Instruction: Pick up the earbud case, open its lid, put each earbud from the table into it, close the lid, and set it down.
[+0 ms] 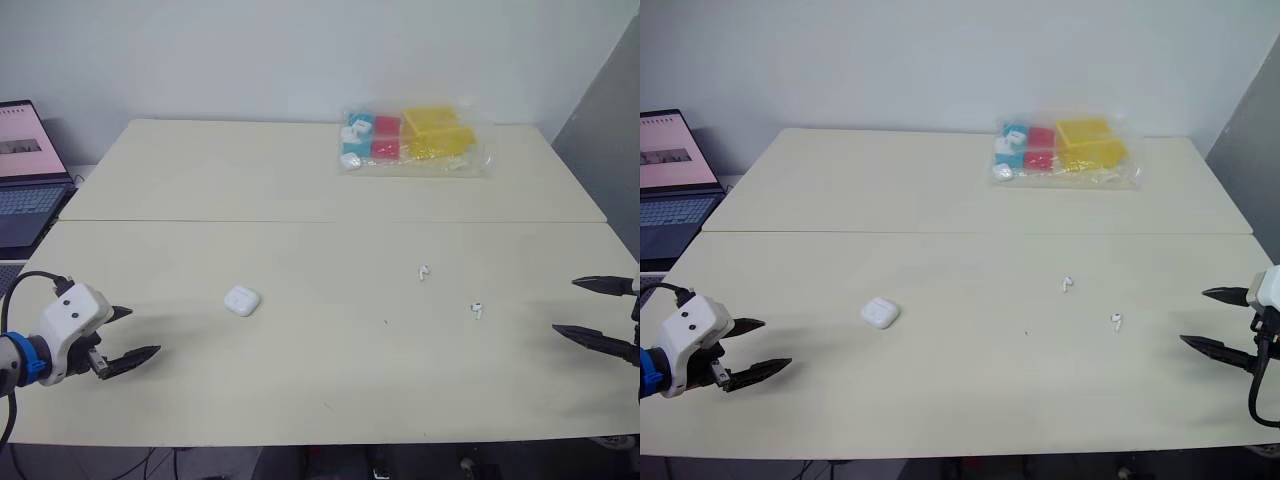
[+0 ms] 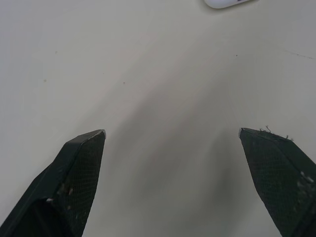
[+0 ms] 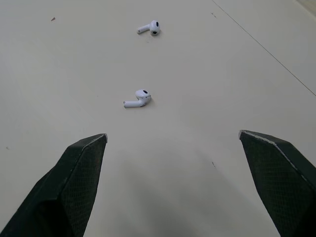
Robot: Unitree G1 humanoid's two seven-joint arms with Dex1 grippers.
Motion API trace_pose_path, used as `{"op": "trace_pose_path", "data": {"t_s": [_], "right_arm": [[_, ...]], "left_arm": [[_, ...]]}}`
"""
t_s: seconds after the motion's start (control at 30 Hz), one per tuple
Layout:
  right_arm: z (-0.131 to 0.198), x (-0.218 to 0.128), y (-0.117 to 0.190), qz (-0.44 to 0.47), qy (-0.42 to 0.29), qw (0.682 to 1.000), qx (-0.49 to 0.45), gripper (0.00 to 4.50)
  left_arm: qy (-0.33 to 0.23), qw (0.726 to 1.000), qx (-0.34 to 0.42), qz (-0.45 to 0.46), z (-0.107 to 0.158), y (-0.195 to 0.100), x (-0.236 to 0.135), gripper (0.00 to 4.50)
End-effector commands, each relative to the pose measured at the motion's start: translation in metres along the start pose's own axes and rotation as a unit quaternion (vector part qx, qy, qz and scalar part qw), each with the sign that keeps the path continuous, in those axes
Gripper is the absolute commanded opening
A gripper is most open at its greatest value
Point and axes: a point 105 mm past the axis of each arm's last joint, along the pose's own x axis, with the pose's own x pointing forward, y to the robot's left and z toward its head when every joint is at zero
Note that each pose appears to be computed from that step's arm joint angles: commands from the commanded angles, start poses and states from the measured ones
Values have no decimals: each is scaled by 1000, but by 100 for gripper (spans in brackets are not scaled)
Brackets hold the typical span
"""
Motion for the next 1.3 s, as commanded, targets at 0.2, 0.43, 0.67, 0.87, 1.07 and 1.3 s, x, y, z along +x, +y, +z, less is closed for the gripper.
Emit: {"op": "trace_pose_path", "data": {"t_s": [0.2,0.43,0.67,0.87,1.07,1.3], "right_arm": [[9,-1,0,-5,-12,1000,-10,447],[9,2,2,-4,-17,1000,-1,447],[10,2,7,15,-12,1000,24,447],[10,0,13,30,0,1000,-3,447],[21,1,27,80,6,997,-24,447],[61,10,51,155,-24,986,-56,447]], "left_arm": [[-21,999,27,27,13,5,-1,450],[-54,998,26,-10,20,-7,3,450],[-55,998,-10,-41,20,-13,2,450],[-69,994,-43,-68,27,-27,11,450],[-68,992,-70,-80,36,-50,35,450],[-111,987,-115,-24,55,-60,71,450]]}}
